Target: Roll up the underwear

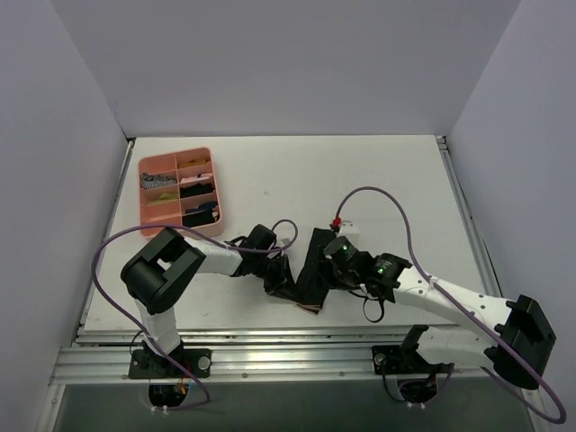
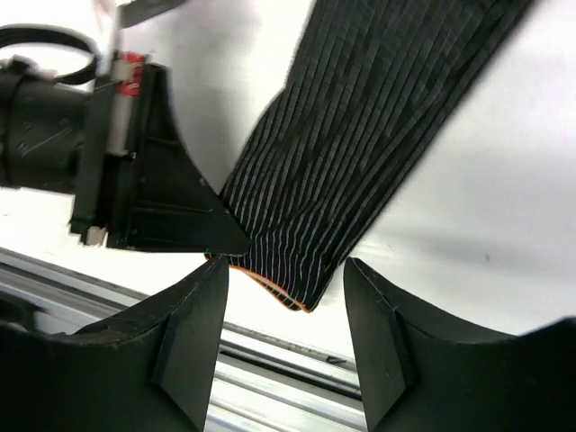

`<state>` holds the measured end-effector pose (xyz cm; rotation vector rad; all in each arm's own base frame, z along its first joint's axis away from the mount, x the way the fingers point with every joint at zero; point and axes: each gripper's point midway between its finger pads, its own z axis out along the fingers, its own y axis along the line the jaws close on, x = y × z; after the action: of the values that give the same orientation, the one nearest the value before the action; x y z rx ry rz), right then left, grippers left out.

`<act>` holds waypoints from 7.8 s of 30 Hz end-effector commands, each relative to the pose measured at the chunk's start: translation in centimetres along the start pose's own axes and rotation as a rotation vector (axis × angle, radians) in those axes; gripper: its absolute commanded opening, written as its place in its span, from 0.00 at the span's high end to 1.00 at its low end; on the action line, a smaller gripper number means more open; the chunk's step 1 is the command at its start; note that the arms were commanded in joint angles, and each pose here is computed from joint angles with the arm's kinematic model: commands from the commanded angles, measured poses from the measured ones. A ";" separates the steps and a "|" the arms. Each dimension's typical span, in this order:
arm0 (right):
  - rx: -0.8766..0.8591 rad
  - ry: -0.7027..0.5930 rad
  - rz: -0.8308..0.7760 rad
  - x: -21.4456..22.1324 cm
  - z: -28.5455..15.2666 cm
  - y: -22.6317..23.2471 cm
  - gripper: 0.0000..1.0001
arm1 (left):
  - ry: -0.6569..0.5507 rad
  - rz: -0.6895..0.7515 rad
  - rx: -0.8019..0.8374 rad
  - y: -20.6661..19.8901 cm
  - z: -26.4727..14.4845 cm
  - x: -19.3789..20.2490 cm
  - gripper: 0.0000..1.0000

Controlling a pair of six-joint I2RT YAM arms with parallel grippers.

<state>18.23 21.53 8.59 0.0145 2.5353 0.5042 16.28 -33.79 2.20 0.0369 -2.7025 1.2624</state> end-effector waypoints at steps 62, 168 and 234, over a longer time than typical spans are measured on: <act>0.473 -0.200 -0.768 5.9 5.5 4.7 0.44 | 0.224 -0.496 -0.081 0.3 -5.9 1.2 0.98; -0.581 0.664 -0.219 7.3 10.3 7.5 1.00 | -0.379 -0.135 -0.164 4.7 -11.0 -4.4 0.45; -0.520 0.673 -0.056 7.1 12.1 6.6 1.00 | -0.348 -0.241 -0.167 7.1 -9.9 -2.3 0.42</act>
<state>17.96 34.29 1.58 -0.5639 2.8356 1.4552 19.86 -22.07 2.69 0.5104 -2.9832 1.0287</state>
